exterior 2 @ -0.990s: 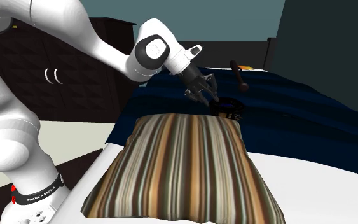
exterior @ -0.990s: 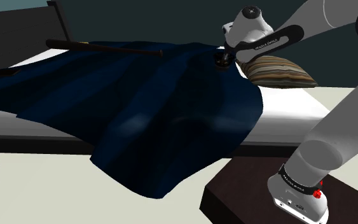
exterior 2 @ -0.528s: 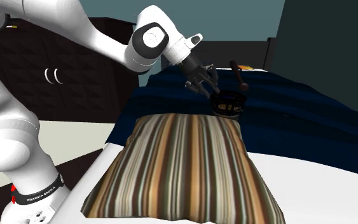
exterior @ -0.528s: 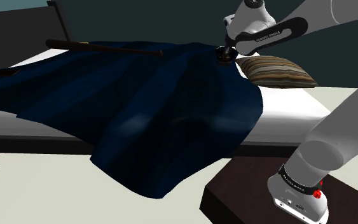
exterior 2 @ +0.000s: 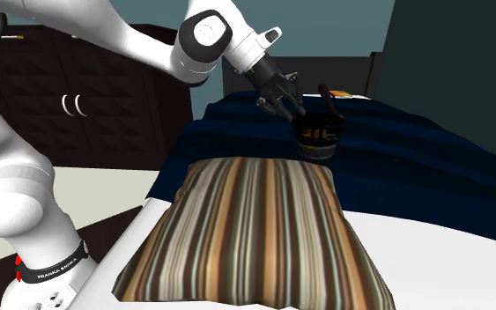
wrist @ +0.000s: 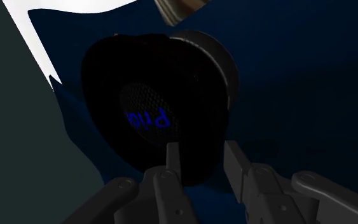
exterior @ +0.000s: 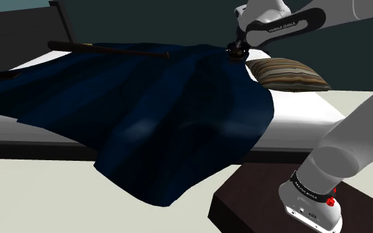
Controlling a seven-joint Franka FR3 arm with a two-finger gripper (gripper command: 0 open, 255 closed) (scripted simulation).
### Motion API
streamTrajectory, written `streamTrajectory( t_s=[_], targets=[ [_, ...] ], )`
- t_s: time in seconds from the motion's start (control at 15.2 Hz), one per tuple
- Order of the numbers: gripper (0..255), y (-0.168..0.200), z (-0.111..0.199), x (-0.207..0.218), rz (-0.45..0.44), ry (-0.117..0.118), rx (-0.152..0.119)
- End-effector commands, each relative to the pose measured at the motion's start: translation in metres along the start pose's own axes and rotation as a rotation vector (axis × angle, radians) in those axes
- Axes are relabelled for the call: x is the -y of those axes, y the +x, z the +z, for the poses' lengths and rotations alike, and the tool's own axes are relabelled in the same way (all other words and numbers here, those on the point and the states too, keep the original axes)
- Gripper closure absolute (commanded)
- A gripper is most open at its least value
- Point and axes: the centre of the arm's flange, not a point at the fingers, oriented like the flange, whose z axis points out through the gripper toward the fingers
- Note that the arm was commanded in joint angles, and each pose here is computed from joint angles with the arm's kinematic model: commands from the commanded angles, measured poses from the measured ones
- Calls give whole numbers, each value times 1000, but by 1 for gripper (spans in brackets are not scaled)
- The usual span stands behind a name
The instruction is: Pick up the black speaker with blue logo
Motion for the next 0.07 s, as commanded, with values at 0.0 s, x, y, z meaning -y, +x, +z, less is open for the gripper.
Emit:
streamTrajectory(
  t_s=[0.0],
  targets=[
    [255, 1, -3, -3, 0, -1, -1]
  ],
)
